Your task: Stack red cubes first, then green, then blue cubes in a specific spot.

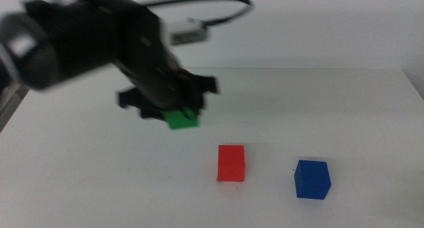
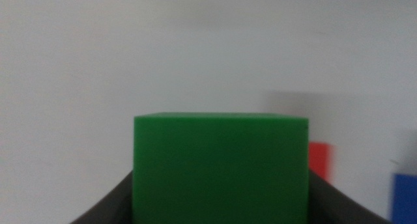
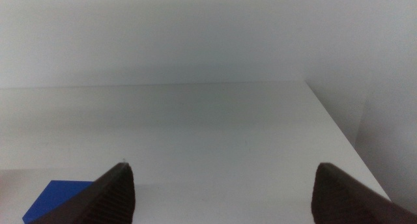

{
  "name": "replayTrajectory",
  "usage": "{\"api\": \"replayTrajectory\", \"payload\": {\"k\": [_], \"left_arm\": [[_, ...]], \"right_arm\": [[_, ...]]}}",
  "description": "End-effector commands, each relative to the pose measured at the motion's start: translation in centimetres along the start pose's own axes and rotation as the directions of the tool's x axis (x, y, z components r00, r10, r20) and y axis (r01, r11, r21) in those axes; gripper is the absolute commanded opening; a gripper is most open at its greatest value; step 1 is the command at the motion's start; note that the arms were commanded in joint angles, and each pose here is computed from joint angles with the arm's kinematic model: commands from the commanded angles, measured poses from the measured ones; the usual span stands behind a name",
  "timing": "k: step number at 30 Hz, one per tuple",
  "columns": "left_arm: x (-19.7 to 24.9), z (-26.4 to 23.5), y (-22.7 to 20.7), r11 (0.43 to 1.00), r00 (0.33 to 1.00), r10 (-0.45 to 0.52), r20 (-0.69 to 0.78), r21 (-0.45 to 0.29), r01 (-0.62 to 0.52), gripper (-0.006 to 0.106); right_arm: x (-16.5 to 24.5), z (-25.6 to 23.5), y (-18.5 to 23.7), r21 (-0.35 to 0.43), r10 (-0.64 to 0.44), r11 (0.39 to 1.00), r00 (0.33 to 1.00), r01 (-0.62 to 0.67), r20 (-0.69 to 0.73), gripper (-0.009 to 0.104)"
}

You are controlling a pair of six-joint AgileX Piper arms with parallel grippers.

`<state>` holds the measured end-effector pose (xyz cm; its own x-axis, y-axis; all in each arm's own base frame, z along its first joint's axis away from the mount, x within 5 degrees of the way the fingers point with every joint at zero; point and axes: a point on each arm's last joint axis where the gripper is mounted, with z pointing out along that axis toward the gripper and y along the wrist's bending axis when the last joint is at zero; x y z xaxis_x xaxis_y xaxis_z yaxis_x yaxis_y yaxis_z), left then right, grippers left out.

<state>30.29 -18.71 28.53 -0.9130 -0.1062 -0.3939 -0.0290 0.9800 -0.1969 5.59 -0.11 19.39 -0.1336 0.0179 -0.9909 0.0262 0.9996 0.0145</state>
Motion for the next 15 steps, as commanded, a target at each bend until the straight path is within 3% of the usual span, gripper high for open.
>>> {"api": "replayTrajectory", "payload": {"k": [1, 8, 15], "left_arm": [[2.1, 0.1, -2.8, 1.0, 0.999, -0.022, 0.05, -0.005, 0.022, 0.008], [4.1, 3.1, -8.0, 0.991, 1.0, -0.001, 0.012, -0.133, 0.003, 0.012], [4.2, 5.8, -9.4, 0.994, 0.999, 0.03, -0.039, -0.106, -0.034, 0.015]], "right_arm": [[0.0, 0.0, 0.0, 0.005, -0.004, 1.0, 1.0, 0.003, 0.013, 0.087], [0.0, 0.0, 0.0, 0.005, -0.004, 1.0, 1.0, 0.003, 0.013, 0.087], [0.0, 0.0, 0.0, 0.005, -0.004, 1.0, 1.0, 0.003, 0.013, 0.087]]}}
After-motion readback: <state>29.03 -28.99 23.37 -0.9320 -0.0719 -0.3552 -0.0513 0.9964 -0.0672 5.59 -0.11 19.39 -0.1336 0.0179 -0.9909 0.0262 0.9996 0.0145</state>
